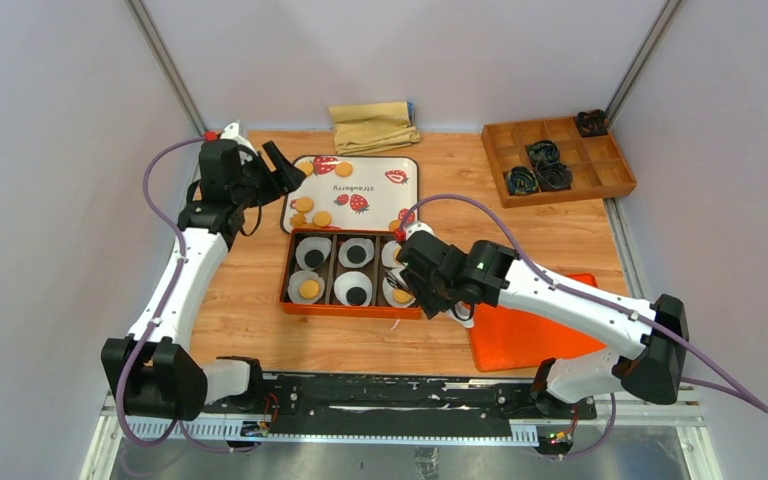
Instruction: Pack the cookies
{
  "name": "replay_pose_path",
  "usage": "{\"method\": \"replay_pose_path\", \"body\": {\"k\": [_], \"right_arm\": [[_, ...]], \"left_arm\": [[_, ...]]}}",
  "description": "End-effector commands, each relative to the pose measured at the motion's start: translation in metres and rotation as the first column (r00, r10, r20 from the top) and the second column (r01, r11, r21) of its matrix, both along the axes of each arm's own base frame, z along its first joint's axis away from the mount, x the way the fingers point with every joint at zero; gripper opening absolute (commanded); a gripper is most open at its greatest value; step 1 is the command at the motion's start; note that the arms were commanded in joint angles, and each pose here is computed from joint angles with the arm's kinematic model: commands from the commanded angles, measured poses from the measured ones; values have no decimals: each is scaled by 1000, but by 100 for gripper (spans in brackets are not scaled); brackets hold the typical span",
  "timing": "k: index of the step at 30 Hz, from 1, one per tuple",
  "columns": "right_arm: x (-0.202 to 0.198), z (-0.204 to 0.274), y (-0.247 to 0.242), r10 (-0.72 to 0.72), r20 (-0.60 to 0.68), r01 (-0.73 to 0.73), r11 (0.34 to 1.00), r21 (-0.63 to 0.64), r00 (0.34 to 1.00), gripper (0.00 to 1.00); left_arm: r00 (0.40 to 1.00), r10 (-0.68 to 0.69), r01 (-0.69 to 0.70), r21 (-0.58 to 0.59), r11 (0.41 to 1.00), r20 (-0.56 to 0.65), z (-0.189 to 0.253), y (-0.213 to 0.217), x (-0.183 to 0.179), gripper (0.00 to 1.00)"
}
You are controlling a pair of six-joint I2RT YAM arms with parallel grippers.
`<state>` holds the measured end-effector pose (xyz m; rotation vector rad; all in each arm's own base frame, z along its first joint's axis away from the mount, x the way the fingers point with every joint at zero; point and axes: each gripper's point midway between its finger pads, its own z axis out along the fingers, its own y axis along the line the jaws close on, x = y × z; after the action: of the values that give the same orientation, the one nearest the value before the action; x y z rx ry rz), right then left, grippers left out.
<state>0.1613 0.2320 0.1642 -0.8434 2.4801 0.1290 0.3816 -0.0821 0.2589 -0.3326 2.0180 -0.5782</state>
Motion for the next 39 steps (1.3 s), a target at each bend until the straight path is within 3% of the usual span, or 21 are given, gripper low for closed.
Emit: {"method": "replay_pose_path", "body": {"k": [1, 6, 7, 9, 12, 15, 25, 32, 39], "right_arm": [[7, 10, 3, 0, 43, 1, 1000, -14, 999, 52], [13, 20, 5, -8, 77, 8, 1000, -5, 997, 43], [15, 26, 5, -10, 94, 10, 1000, 5, 996, 39], [21, 40, 4, -24, 141, 21, 1000, 23, 990, 21], [36, 61, -2, -71, 235, 63, 997, 38, 969, 11], [56, 76, -11, -143, 309, 134, 990, 53, 940, 9], [176, 53, -57, -436, 316, 427, 899, 100, 843, 8], [264, -10, -59, -490, 190, 483, 872, 81, 851, 6], [328, -55, -63, -523, 171, 524, 851, 44, 835, 5]], "left_arm": [[999, -39, 39, -3, 999, 28, 5, -7, -2, 74], [999, -40, 41, -2, 999, 28, 5, -7, -2, 75], [999, -43, 43, -2, 999, 32, 6, -7, -2, 75], [998, -46, 46, -6, 999, 38, 8, -8, -2, 74], [998, -48, 49, -15, 999, 50, 11, -9, -2, 74], [997, -45, 46, -18, 999, 61, 15, -9, -3, 73], [997, -50, 51, -7, 999, 66, 19, -12, -5, 70], [996, -46, 46, 4, 999, 71, 21, -13, -4, 70], [998, -49, 48, 13, 999, 50, 14, -15, -1, 70]]}}
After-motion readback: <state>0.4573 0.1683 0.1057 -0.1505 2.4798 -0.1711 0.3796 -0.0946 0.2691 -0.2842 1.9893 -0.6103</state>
